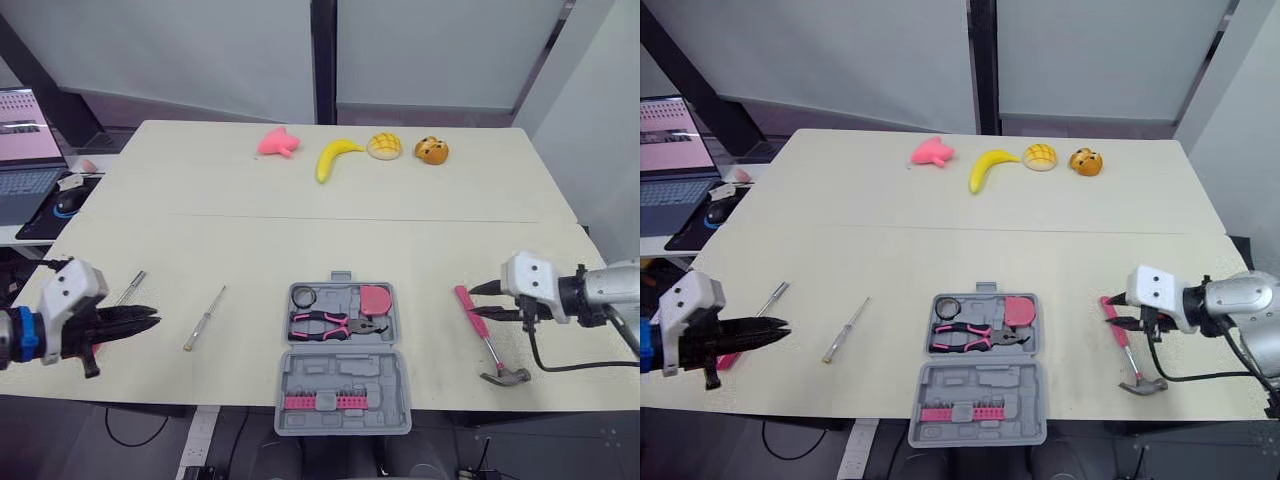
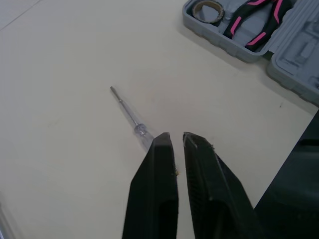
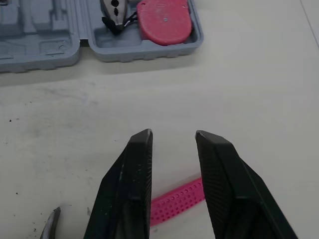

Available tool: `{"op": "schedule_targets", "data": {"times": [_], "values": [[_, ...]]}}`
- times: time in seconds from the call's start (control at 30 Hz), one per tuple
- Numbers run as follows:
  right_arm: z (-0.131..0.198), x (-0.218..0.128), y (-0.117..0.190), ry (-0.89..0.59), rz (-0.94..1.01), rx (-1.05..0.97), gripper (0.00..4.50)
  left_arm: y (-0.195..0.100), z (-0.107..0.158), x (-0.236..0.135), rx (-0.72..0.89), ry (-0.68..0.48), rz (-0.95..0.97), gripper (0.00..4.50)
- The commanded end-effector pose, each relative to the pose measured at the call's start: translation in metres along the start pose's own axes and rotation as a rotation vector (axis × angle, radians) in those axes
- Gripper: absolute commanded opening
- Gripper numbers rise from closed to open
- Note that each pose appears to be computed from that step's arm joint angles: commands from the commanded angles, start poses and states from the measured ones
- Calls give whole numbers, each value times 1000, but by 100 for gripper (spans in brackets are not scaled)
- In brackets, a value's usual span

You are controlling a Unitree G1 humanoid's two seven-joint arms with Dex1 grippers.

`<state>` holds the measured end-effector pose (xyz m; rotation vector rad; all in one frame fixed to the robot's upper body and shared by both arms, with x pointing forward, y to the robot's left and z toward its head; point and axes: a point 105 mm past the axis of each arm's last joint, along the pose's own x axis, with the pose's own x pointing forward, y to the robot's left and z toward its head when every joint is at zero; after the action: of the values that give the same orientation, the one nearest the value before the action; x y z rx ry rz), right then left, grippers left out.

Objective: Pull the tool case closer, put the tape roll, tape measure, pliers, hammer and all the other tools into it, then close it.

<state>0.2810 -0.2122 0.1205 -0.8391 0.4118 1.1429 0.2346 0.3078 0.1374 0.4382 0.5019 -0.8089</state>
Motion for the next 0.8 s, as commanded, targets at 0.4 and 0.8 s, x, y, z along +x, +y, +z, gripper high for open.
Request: {"op": "schedule_targets", "data": {"times": [0.4,0.8], "values": [[21,44,28,-43,57,-43,1,-65,1,64,65,51,-168,0],[17,78,49,-14,97,-34,1,-79,-4,104,54,40,-182,0]]}}
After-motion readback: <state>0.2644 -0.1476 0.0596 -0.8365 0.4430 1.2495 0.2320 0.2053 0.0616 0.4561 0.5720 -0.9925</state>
